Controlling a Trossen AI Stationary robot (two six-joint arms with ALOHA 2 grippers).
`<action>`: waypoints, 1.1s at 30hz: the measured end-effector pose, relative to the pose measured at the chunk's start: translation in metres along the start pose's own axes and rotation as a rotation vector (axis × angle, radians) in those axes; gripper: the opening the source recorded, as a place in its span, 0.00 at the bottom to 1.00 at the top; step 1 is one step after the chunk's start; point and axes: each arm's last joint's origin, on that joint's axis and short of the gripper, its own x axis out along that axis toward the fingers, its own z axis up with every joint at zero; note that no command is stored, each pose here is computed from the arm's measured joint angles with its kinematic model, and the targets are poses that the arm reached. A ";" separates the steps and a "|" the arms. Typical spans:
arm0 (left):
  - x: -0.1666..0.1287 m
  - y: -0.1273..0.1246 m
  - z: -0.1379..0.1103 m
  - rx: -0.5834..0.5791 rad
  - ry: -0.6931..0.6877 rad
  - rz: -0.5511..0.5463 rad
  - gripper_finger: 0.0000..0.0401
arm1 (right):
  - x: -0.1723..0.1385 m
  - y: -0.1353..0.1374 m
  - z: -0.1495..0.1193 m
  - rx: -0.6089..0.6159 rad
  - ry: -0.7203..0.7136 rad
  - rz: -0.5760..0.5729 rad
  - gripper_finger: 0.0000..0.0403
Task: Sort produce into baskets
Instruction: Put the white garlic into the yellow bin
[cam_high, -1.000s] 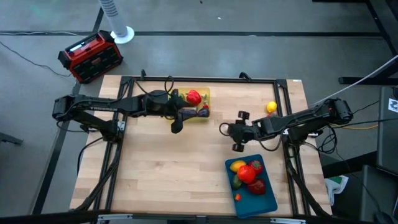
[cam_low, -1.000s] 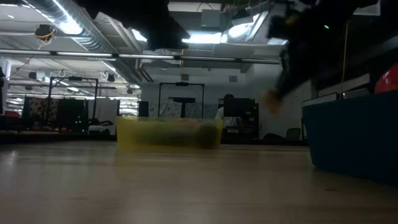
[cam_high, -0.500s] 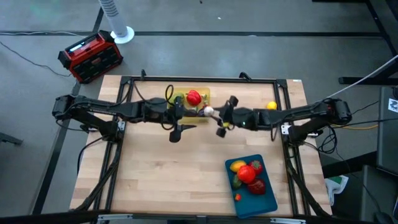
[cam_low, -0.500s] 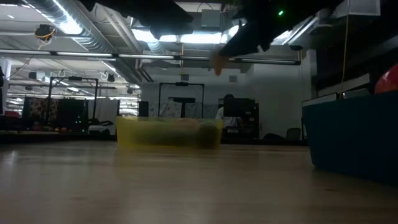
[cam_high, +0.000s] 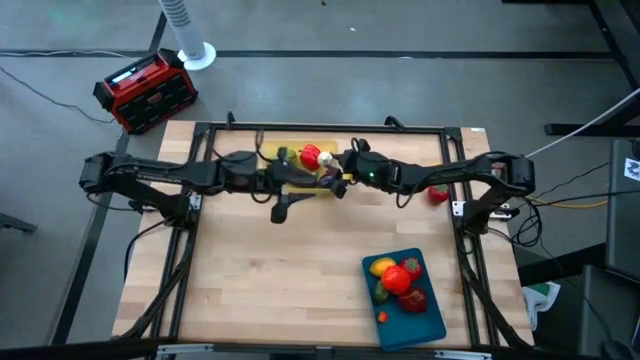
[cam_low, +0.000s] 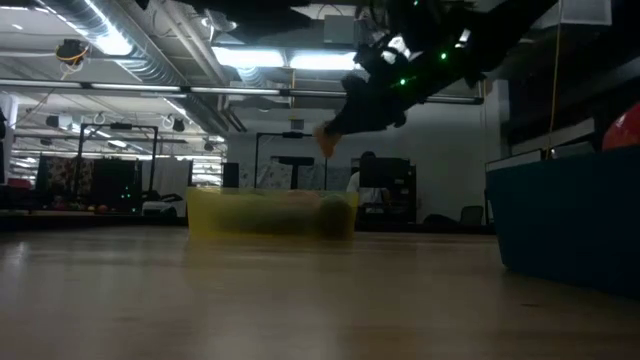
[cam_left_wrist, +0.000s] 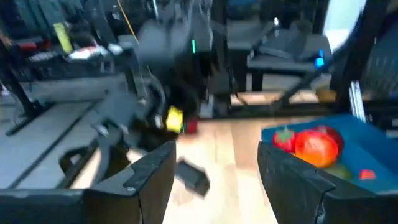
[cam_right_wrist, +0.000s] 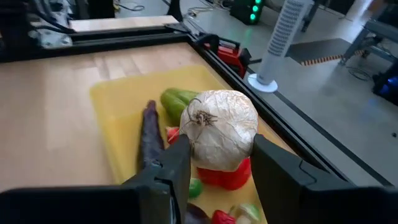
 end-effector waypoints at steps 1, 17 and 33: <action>-0.005 0.002 0.004 -0.003 -0.018 0.006 0.56 | 0.002 -0.001 -0.002 0.000 0.006 -0.005 0.36; -0.122 0.010 0.023 -0.009 0.017 0.070 0.56 | 0.023 0.002 -0.028 -0.026 0.098 -0.004 0.36; -0.130 0.005 -0.049 -0.094 -0.106 0.099 0.56 | 0.023 0.002 -0.030 -0.003 0.105 -0.011 0.68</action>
